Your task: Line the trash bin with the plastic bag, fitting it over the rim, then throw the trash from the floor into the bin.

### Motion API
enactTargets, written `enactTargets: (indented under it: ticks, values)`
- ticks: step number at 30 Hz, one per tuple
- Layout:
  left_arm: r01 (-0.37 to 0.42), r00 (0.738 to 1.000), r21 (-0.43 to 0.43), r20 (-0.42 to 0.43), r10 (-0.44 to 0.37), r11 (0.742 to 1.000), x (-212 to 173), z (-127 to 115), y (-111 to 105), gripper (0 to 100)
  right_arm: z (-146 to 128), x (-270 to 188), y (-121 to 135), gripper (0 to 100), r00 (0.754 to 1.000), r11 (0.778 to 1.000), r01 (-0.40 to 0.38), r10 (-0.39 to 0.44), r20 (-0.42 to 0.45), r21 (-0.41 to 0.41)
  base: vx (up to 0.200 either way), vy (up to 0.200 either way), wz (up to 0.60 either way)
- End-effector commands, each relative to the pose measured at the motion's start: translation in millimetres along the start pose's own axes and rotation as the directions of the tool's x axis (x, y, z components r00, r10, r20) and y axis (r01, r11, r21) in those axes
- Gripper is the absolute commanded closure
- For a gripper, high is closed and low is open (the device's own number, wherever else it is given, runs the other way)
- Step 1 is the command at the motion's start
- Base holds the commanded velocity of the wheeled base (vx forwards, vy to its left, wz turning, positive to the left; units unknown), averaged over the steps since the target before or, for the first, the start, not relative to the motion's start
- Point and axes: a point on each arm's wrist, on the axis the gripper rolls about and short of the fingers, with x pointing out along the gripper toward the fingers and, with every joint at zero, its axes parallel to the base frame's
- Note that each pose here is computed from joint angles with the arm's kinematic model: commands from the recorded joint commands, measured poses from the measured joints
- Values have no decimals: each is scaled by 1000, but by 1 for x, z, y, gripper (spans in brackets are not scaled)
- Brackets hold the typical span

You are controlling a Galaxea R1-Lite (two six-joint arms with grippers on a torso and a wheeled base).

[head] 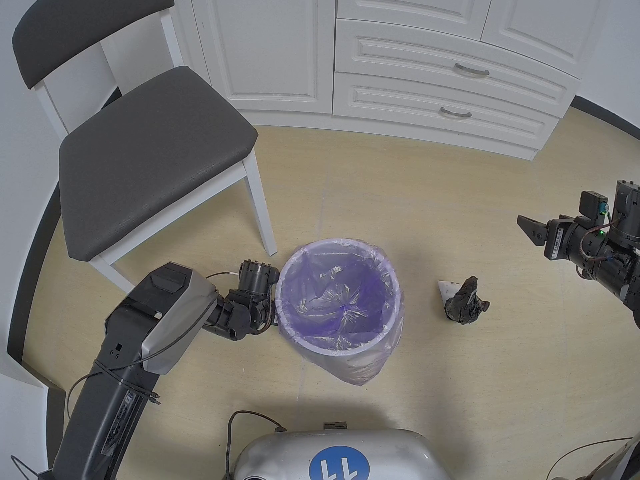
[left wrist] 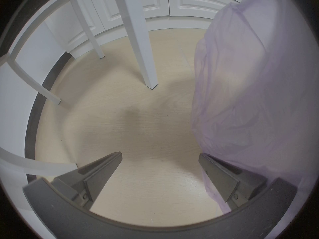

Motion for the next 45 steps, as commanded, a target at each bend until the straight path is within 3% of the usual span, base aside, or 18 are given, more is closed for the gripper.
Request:
enactTargets:
  ticks: [1,8,13,18,24,31,35,38,41,45]
  values:
    - [-1,1000,-36,-11,0,999,1,-5,0,0,-2,2,0,0,1000,1000,-1,1,-9,-1,0,0,0]
    - [-3,1000,-100,-23,1,995,-12,-5,5,0,-3,2,0,0,1000,1000,-1,1,-12,-1,0,0,0]
    - [-3,1000,-202,6,4,979,-45,-5,20,0,-1,0,0,0,1000,1000,-1,1,-3,0,0,0,0]
    - [-14,998,-233,57,28,972,-61,-7,37,0,0,-1,1,0,1000,1000,-3,3,2,0,0,0,0]
    - [0,994,-263,105,29,965,-85,-10,41,0,6,-9,0,0,1000,1000,-1,1,28,1,0,0,0]
    - [-1,995,-254,97,26,967,-112,-17,47,0,10,-13,0,0,999,1000,-2,2,46,2,0,0,0]
    - [14,996,-240,83,6,971,-119,-21,39,0,11,-15,0,0,999,1000,-2,2,54,3,0,0,0]
    - [43,997,-208,64,-30,977,-119,-31,20,0,11,-16,0,0,999,1000,-2,2,53,1,0,0,0]
    - [72,997,-172,49,-65,982,-106,-49,-4,0,10,-15,0,0,999,1000,-3,3,51,1,0,0,0]
    - [75,997,-148,33,-71,986,-89,-59,-15,0,11,-15,0,0,999,1000,-2,2,53,1,0,0,0]
